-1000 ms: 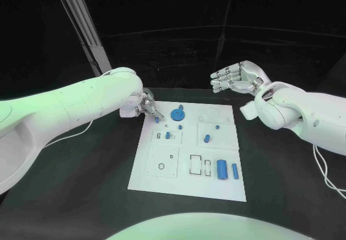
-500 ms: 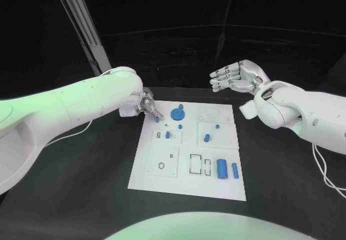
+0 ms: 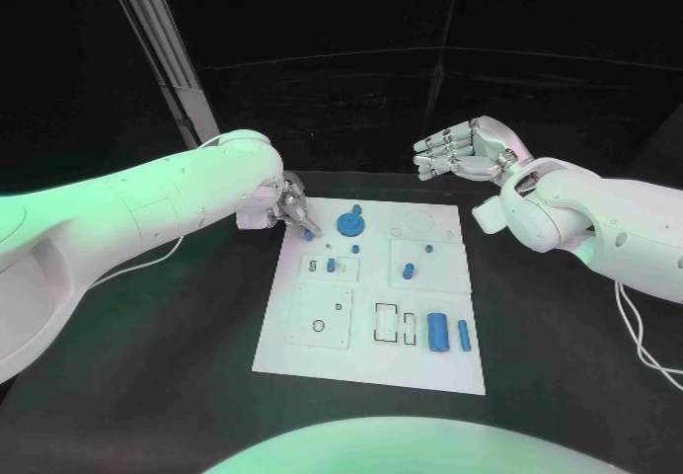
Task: Assemble the parts on the task board
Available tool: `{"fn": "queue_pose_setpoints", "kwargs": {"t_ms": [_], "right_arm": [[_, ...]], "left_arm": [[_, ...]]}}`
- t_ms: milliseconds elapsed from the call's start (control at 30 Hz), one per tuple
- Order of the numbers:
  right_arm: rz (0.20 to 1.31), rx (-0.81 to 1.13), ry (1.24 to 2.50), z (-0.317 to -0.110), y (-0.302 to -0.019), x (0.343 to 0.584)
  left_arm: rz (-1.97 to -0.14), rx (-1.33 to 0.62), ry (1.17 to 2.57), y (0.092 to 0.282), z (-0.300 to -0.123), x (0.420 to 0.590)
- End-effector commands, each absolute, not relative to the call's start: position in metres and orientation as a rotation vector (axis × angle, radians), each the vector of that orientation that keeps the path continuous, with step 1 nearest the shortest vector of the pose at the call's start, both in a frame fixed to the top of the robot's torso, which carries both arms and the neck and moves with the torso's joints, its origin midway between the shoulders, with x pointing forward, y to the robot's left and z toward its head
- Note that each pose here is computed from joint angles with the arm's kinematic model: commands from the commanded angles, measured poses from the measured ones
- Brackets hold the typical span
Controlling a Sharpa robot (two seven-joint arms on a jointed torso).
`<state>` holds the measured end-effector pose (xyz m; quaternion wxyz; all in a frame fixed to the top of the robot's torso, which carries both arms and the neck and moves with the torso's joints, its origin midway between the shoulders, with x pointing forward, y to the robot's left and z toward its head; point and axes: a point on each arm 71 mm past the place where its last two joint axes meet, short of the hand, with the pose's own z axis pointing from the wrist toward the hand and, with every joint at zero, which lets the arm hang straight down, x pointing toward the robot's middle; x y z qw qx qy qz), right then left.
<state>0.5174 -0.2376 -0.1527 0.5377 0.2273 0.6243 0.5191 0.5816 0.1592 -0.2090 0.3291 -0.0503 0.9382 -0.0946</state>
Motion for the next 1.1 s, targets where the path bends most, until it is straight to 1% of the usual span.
{"fn": "queue_pose_setpoints", "kwargs": {"t_ms": [33, 367, 600, 800, 1100], "right_arm": [[1.250, 0.528, 1.485, -0.151, -0.236, 0.517], [1.251, 0.528, 1.486, -0.151, -0.236, 0.518], [1.251, 0.527, 1.486, -0.151, -0.236, 0.518], [1.251, 0.527, 1.486, -0.152, -0.237, 0.518], [1.246, 0.528, 1.484, -0.152, -0.239, 0.519]], "left_arm": [[-0.268, -0.105, 2.462, 0.157, -0.208, 0.581], [-0.291, -0.090, 2.466, 0.156, -0.208, 0.580], [-0.342, -0.088, 2.438, 0.157, -0.207, 0.577], [-0.404, -0.091, 2.391, 0.161, -0.205, 0.570], [-0.466, -0.109, 2.321, 0.168, -0.201, 0.553]]}}
